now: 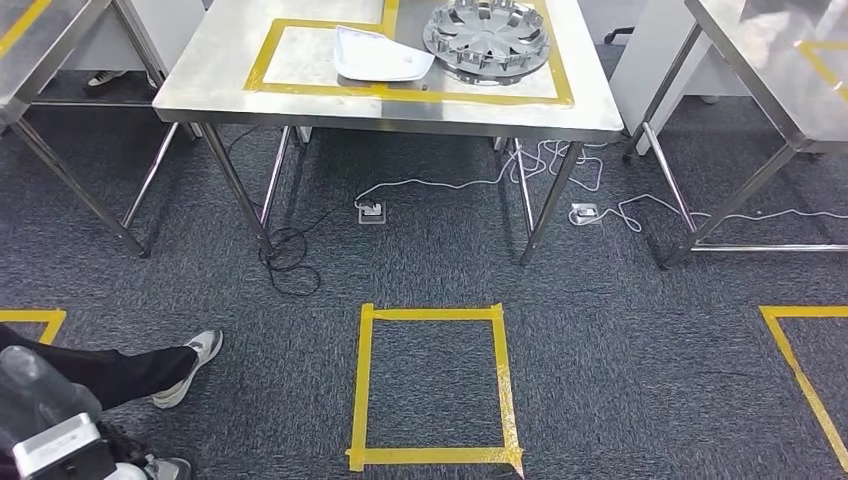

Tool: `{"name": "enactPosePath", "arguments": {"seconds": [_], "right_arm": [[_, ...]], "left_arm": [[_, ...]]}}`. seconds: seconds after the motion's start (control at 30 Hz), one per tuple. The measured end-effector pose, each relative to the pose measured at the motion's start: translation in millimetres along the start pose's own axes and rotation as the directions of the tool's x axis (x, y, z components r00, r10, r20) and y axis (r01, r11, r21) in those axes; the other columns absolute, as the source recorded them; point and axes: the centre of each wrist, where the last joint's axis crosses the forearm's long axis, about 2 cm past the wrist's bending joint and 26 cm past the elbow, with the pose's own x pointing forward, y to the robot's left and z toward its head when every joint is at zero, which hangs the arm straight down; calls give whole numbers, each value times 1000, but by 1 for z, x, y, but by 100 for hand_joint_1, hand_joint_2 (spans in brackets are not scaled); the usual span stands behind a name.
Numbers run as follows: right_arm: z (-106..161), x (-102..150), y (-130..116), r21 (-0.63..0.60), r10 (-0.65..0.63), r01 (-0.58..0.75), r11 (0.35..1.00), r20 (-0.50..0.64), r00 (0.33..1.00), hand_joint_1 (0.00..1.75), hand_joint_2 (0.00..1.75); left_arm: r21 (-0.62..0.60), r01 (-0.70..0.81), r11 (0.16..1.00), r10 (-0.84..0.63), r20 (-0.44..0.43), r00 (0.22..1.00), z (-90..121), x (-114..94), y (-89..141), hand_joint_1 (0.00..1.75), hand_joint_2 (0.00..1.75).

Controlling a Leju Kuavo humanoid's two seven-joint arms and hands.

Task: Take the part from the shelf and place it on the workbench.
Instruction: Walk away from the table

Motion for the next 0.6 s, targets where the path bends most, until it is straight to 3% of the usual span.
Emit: {"name": "enactPosePath", "arguments": {"seconds": [0.6], "right_arm": [[1,-1,9,16,8,-7,1000,-8,1000,0,0]], "left_arm": [[-16,23,1000,-24,-21,999,6,-2,5,0,0]]}}
